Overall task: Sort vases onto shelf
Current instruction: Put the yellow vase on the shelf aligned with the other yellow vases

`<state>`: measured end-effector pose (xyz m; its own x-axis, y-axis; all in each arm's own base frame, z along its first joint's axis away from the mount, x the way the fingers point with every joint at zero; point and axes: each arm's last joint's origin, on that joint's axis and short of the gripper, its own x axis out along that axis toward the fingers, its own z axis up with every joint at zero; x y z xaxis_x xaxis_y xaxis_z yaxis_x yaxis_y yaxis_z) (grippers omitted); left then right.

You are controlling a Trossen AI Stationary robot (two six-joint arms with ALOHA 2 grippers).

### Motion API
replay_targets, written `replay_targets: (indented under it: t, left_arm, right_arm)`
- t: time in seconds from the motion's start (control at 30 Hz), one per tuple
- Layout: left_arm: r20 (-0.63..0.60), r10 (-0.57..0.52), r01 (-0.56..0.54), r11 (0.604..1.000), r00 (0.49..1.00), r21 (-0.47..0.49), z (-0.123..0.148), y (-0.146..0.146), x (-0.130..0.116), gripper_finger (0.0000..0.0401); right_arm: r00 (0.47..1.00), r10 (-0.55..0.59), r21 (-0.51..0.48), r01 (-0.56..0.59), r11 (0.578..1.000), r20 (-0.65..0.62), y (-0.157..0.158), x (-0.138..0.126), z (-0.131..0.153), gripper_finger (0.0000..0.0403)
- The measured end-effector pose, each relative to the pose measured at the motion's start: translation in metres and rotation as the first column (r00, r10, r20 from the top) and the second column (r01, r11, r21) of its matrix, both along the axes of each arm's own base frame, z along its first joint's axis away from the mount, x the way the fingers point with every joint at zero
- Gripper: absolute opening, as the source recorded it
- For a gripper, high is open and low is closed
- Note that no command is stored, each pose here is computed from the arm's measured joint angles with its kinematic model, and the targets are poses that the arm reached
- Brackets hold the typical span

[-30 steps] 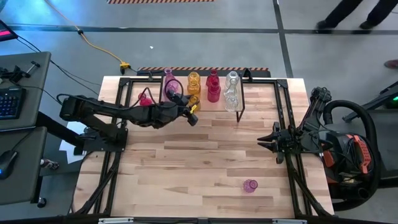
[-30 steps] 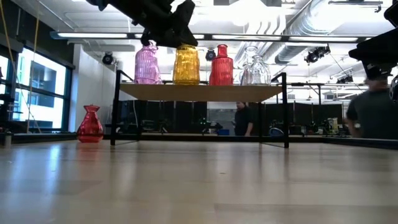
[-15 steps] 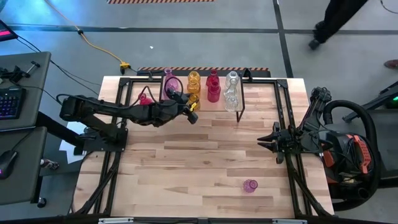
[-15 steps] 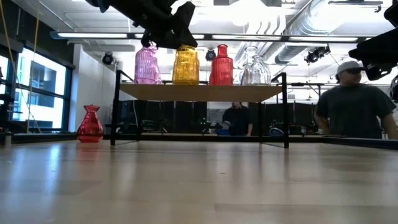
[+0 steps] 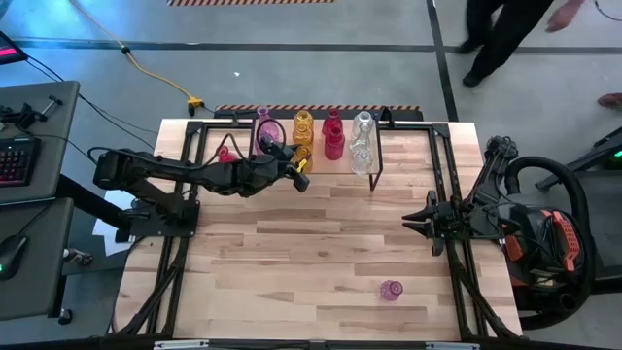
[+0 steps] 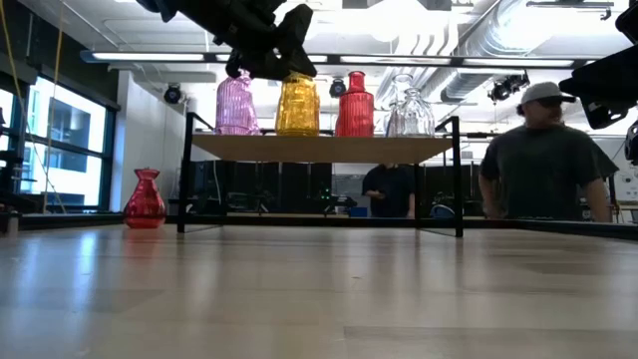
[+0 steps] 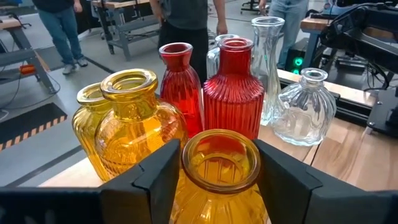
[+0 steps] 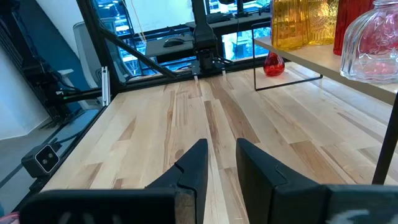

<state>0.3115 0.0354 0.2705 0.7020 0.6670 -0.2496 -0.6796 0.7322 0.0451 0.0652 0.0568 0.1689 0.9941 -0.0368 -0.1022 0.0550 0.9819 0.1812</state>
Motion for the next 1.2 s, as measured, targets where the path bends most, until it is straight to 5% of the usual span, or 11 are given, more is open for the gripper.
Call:
replay_targets:
  t: [0.8,1.2]
  left_arm:
    - [-0.006,-0.005,0.005,1.0,1.0,-0.009,-0.0026,-0.0003,0.0003,0.0262]
    - [-0.009,0.014,-0.014,1.0,1.0,0.004,-0.0022,0.0001,-0.0001,0.0267]
  right_arm:
    - [1.0,0.0,0.0,0.0,1.0,0.0,0.0,0.0,-0.0001,0.0067]
    - [1.0,0.0,0.0,0.0,1.0,0.0,0.0,0.0,-0.0001,0.0067]
